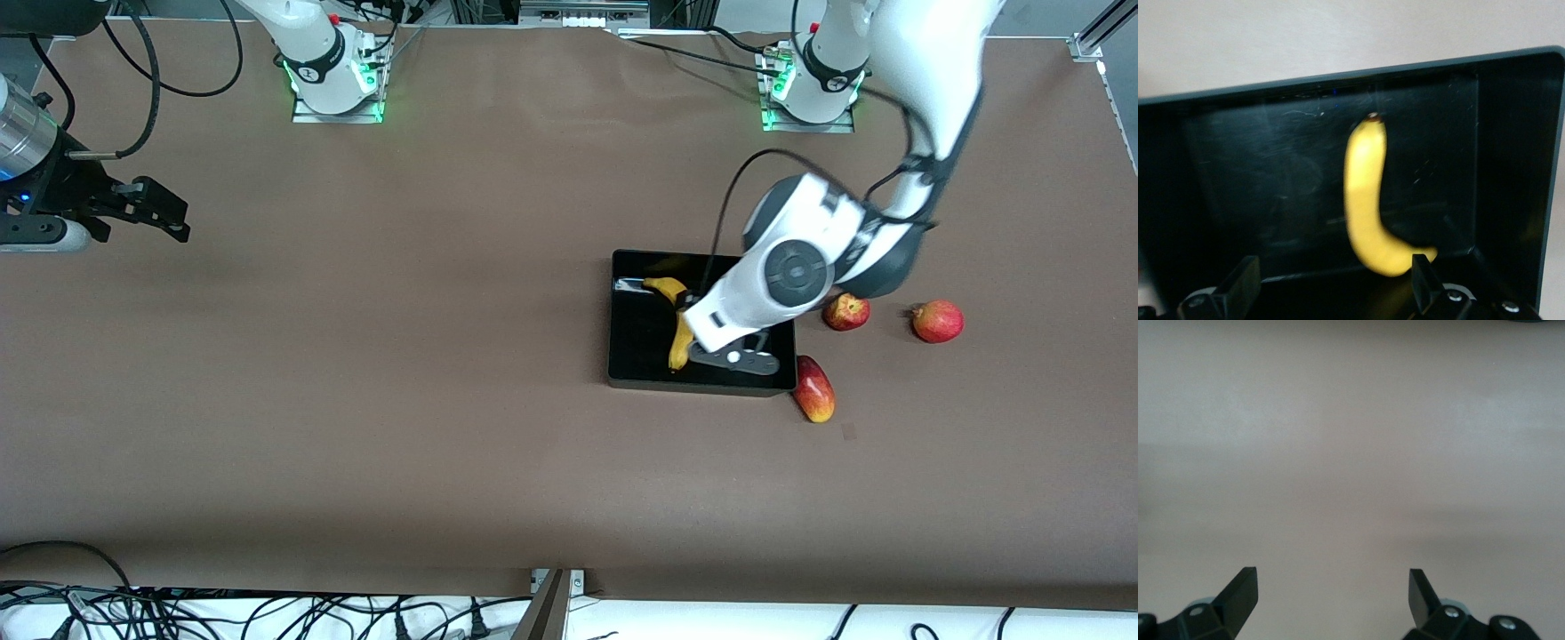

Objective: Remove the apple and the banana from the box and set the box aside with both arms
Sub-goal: 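Move the left gripper back into the tray over the banana, then close the left gripper on the yellow banana's stem end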

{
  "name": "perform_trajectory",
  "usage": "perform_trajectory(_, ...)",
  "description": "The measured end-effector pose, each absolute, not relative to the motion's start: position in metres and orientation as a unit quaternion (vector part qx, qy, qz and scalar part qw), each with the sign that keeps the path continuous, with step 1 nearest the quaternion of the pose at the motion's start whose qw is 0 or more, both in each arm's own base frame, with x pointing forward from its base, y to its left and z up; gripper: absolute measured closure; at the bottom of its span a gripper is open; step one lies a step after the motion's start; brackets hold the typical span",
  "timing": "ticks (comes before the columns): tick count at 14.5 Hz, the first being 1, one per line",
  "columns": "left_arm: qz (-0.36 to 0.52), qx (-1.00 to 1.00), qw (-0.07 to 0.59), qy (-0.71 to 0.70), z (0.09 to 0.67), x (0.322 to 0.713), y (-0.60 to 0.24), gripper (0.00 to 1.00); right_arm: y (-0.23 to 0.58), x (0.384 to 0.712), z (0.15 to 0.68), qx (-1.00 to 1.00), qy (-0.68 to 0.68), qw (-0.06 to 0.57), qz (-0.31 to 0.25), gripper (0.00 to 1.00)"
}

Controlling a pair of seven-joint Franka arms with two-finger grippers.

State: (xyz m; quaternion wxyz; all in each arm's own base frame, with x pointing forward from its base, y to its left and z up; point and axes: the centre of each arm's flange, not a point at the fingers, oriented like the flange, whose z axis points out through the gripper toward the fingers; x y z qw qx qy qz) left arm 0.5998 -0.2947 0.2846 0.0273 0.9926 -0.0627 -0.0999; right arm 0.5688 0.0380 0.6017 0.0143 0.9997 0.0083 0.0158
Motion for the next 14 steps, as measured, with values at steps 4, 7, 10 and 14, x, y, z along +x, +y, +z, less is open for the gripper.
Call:
perform_trajectory(4, -0.118, 0.992, 0.030, -0.041, 0.229, 0.588, -0.321, 0.00, 0.038, 0.569, 0.602, 1.000, 0.008, 0.014, 0.016, 0.00)
perform_trajectory(7, -0.112, 0.992, 0.039, -0.038, 0.201, 0.583, -0.323, 0.00, 0.038, 0.569, 0.602, 1.000, 0.008, 0.014, 0.016, 0.00)
perform_trajectory(10, -0.111, 0.992, 0.043, -0.037, 0.179, 0.575, -0.323, 0.00, 0.038, 0.569, 0.602, 1.000, 0.008, 0.014, 0.016, 0.00)
perform_trajectory(14, -0.113, 0.992, 0.043, -0.037, 0.174, 0.573, -0.322, 0.25, 0.038, 0.569, 0.602, 1.000, 0.008, 0.014, 0.016, 0.00)
